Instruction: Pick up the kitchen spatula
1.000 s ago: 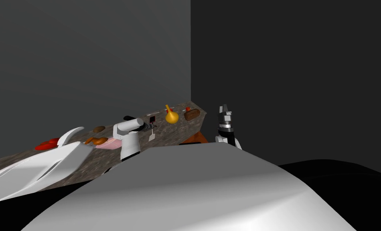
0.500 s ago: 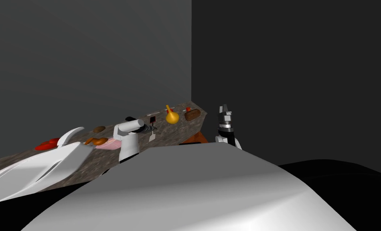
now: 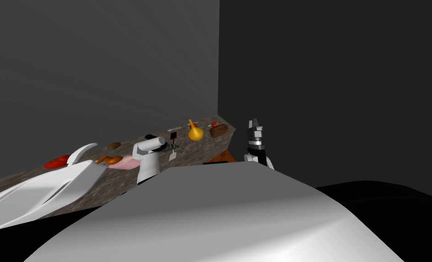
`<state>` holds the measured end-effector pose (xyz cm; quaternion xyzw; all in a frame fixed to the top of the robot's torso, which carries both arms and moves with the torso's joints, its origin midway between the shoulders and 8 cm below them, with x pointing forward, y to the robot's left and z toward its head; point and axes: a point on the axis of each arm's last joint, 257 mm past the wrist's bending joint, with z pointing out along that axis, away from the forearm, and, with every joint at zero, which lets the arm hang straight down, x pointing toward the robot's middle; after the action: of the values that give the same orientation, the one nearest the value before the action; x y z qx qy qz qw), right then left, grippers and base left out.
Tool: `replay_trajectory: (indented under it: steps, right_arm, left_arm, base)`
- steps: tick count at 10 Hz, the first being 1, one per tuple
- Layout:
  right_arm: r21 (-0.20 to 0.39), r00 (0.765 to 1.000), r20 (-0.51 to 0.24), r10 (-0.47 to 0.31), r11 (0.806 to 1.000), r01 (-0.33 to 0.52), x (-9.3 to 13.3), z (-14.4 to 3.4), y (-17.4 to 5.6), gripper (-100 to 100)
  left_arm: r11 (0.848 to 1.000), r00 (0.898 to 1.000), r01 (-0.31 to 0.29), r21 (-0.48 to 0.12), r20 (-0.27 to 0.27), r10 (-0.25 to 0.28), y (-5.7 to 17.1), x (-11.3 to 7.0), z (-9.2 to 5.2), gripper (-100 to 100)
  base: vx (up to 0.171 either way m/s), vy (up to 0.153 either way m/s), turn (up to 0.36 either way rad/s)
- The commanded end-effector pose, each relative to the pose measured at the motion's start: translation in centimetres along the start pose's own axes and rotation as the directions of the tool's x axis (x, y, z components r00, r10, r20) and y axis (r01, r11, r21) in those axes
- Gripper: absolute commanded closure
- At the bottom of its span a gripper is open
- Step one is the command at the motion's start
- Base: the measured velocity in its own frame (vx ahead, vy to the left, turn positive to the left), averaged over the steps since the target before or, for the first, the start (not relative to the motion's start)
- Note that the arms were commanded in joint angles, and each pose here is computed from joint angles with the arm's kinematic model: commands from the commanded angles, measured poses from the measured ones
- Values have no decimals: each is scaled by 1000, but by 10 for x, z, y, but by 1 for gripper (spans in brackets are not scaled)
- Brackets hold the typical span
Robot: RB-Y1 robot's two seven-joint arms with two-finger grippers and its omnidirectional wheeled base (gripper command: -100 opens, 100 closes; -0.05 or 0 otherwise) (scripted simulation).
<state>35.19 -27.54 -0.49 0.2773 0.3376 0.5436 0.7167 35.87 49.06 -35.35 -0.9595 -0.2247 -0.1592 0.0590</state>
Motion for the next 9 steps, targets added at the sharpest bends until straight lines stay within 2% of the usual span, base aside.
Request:
replay_trajectory:
  steps: [1, 5, 6, 7, 9]
  right_arm:
    - [0, 1000, 0, 0, 1000, 0, 0, 0, 0, 0]
    - [0, 1000, 0, 0, 1000, 0, 0, 0, 0, 0]
    - [0, 1000, 0, 0, 1000, 0, 0, 0, 0, 0]
    - [0, 1000, 0, 0, 1000, 0, 0, 0, 0, 0]
    - [0, 1000, 0, 0, 1000, 0, 0, 0, 0, 0]
  left_arm:
    - [1000, 1000, 0, 0, 0, 0, 0, 0, 0, 100]
    - [1000, 1000, 0, 0, -1, 0, 0, 0, 0, 100]
    - [1000, 1000, 0, 0, -1, 0, 0, 0, 0, 0]
    - [1000, 1000, 6, 2, 0, -6, 0, 3, -9, 100]
    - [1000, 1000, 12, 4, 1, -12, 0, 6, -17, 100]
  base:
    - [0, 0, 0]
    - [0, 0, 0]
    - [0, 0, 0]
    - [-13, 6, -83]
    - [-32, 14, -42]
